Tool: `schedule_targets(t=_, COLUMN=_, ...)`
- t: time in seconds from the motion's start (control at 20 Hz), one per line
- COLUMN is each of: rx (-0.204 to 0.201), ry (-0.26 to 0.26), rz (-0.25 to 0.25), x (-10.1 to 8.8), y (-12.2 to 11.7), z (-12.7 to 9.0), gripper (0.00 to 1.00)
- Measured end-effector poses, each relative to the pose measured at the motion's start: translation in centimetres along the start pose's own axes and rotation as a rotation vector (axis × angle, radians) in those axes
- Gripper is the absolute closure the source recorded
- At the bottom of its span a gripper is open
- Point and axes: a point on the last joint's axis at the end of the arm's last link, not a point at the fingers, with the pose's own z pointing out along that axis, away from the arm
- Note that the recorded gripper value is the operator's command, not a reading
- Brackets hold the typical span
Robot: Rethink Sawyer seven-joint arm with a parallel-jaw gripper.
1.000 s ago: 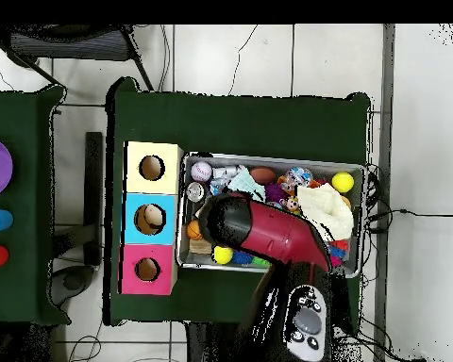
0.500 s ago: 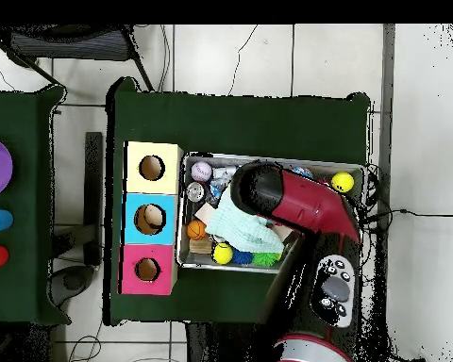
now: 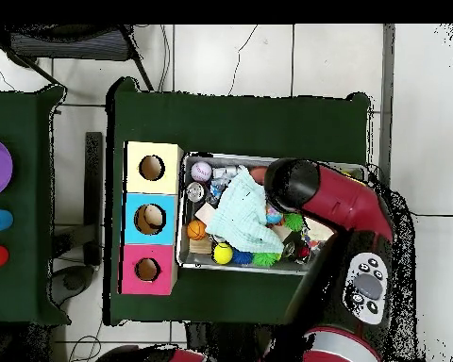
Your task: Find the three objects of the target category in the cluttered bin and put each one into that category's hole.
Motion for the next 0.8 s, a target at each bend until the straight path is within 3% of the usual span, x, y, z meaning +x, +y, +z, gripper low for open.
schedule_targets(t=0.45, rx=0.055, ry=0.192, rz=0.035, x=3.7, y=-3.3, z=1.5, gripper=0.0)
schedule_targets(t=0.8, rx=0.044, ry=0.238, rz=0.071, x=5.1, y=-4.1, z=2.4, gripper=0.0)
